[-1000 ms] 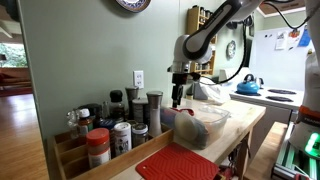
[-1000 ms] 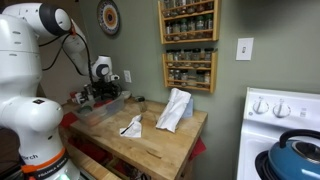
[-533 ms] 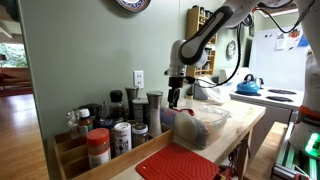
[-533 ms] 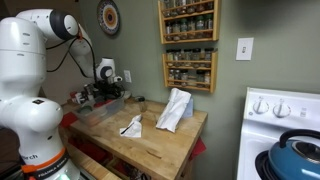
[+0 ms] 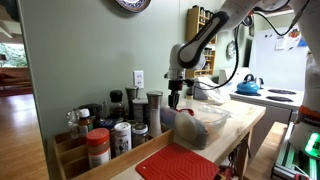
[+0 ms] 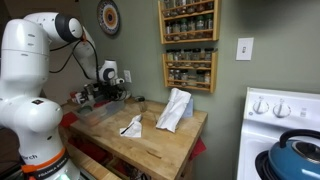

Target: Place the orange and the blue cups on the table

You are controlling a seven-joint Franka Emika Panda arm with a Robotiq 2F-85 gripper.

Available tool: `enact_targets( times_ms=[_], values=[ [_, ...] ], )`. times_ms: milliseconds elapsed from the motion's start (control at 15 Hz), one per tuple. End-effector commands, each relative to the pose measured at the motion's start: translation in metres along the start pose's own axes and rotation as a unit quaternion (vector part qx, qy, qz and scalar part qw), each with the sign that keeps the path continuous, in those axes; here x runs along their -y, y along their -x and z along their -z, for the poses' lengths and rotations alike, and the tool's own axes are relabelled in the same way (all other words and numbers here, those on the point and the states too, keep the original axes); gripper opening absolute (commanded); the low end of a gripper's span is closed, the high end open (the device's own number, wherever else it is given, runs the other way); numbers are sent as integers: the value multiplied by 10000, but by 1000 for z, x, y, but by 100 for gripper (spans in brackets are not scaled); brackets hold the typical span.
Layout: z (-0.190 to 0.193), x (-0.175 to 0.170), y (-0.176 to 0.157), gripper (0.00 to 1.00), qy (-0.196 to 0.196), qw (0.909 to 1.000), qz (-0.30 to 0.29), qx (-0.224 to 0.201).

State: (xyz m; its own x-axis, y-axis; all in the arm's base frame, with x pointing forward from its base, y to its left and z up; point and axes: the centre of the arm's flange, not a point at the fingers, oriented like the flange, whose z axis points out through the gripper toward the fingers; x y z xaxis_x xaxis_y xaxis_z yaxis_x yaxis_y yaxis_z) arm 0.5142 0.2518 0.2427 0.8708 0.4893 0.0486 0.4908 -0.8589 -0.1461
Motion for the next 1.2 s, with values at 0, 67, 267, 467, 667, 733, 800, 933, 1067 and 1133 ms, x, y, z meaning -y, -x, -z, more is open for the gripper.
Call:
enact_targets(
  times_ms=[0,67,267,467,667,733,800,933,1067,1133],
  values=[
    [-1,-2,-1,19,20,10000,-24,-38],
    [2,-2,0,13,17,10000,-35,-39],
    [17,-7,4,0,-5,10000,-23,-74],
    [42,-10,11,2,22,9999,-42,-163],
    [83,-11,20,2,80,9992,-91,-375],
    [98,-11,23,2,131,9989,-132,-425],
    [113,-11,27,2,192,9986,-153,-468],
    [146,-17,39,2,333,9970,-291,-634],
    [176,-29,56,2,444,9943,-546,-801],
    [149,-23,21,2,348,9960,-309,-760]
  ],
)
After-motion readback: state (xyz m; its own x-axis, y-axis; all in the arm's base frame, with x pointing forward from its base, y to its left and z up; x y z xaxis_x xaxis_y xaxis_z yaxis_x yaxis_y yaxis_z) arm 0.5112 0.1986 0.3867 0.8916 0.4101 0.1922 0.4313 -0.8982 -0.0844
